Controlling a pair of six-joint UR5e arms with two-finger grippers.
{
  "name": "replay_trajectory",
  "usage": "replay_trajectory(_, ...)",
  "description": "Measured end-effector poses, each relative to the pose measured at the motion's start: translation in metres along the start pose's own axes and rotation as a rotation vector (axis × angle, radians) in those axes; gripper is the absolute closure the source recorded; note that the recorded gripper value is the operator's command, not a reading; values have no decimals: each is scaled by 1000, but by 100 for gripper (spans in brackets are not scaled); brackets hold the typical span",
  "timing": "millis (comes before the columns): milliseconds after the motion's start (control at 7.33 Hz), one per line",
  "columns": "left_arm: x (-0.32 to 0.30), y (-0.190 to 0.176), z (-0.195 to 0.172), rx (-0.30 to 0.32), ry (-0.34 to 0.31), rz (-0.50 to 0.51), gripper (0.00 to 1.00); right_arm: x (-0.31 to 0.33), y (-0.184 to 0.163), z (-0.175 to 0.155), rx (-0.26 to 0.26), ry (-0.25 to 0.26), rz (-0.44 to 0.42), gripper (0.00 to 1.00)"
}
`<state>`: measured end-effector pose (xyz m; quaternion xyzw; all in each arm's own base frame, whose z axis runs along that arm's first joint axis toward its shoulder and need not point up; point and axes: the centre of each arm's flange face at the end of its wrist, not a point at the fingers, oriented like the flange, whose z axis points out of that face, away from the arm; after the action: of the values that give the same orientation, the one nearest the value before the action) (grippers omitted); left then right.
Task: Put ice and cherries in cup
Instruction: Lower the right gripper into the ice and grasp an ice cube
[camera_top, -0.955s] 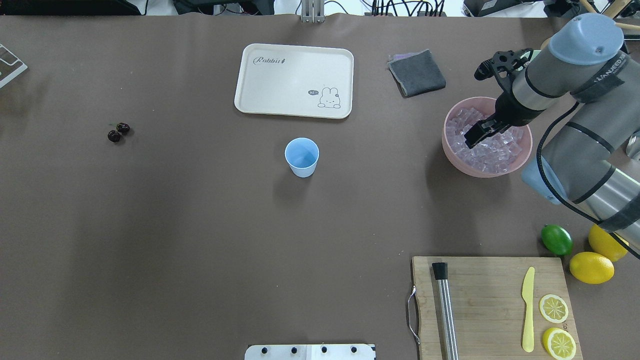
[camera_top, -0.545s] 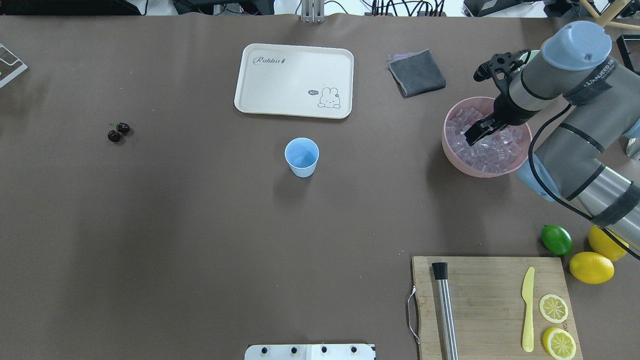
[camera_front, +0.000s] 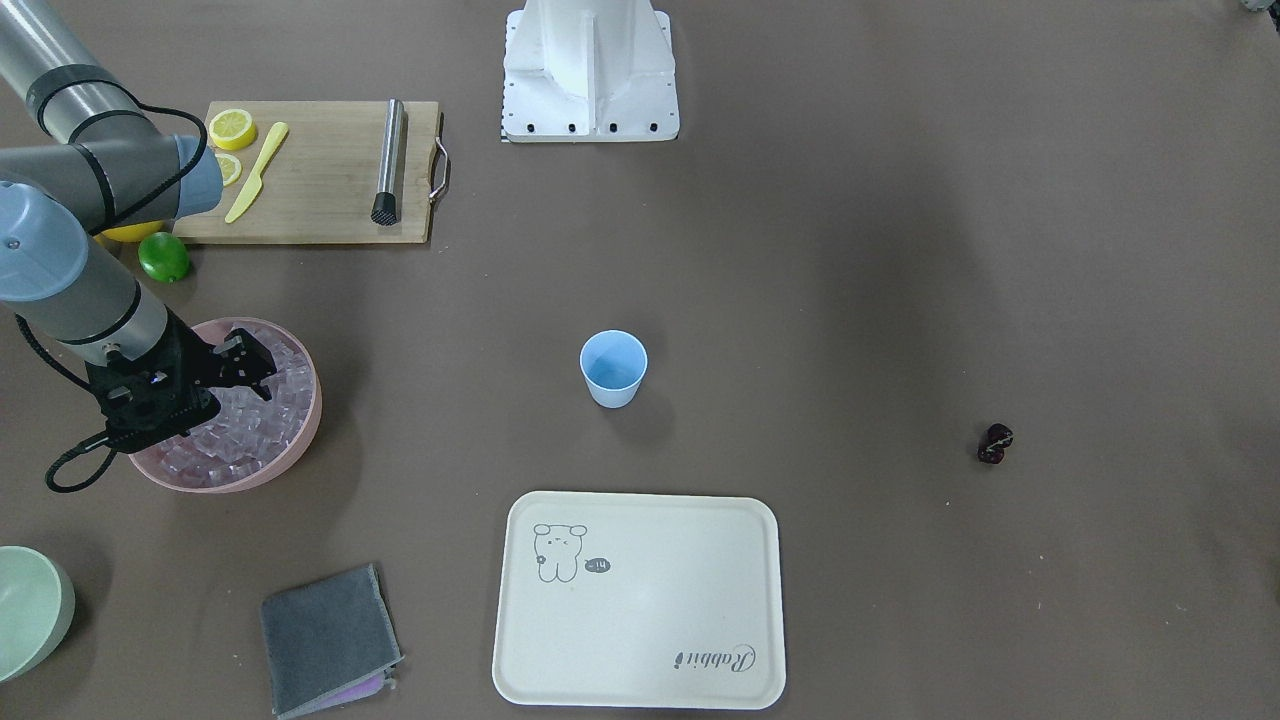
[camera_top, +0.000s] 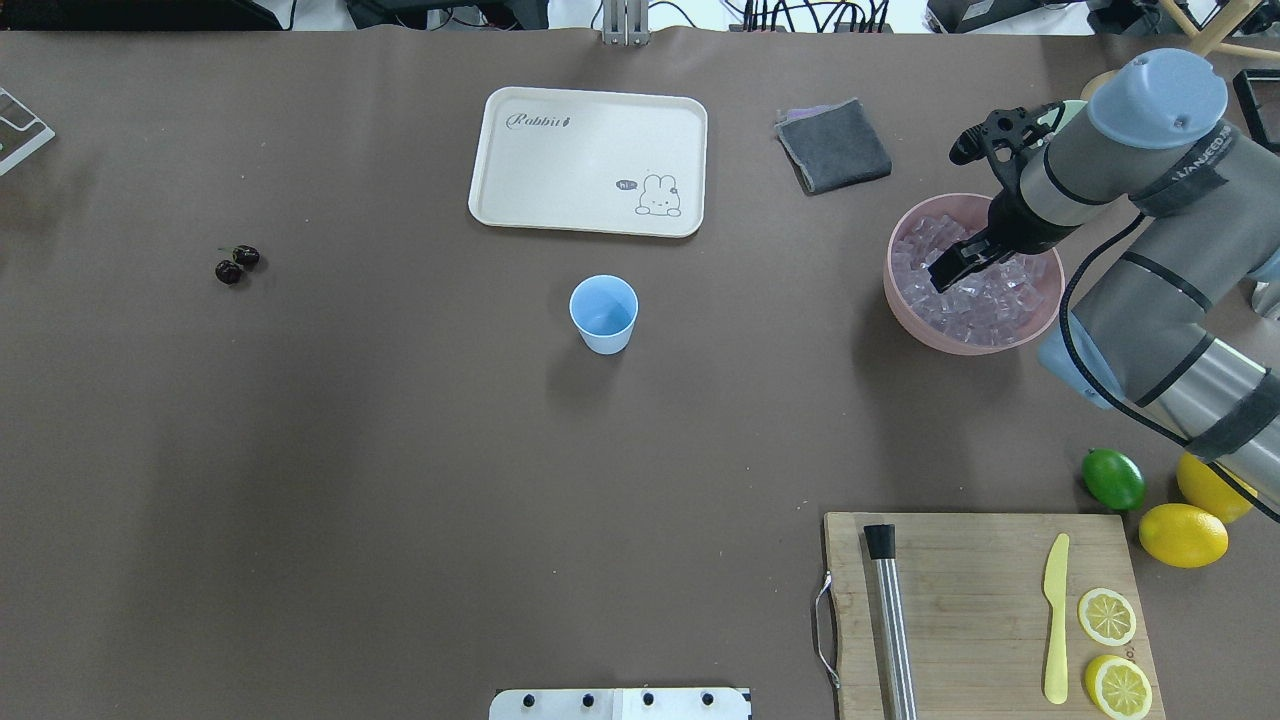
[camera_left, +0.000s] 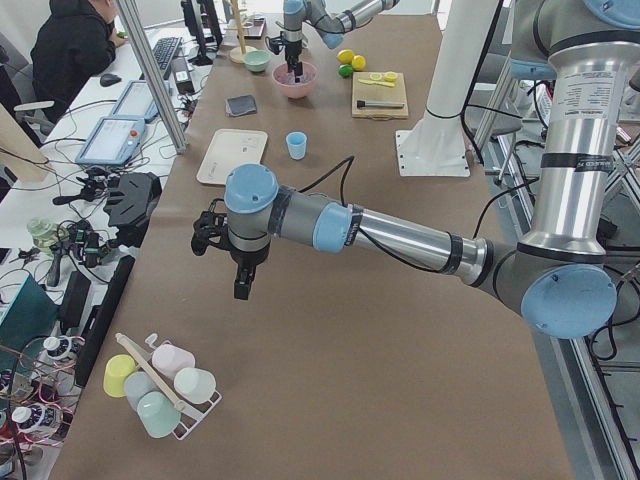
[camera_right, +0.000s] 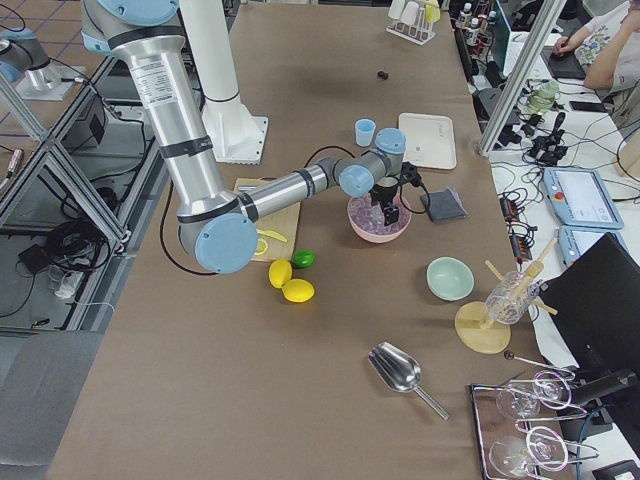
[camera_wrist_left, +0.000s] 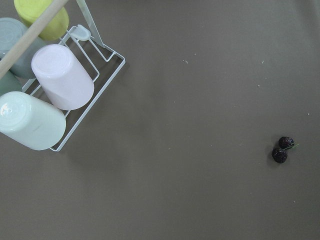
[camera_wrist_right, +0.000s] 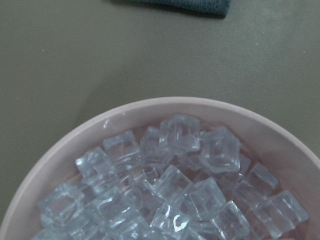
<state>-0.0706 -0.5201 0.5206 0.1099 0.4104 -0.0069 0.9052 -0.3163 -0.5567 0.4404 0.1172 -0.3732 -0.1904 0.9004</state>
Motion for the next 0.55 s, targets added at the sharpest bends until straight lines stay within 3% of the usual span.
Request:
replay_trajectory(273,-1,0,1,-2,-1,-2,2,-2,6,3,-5,1,5,12)
replay_trajectory(545,-1,-1,1,-1,-1,-1,2,0,11,7,-9,8,6,33)
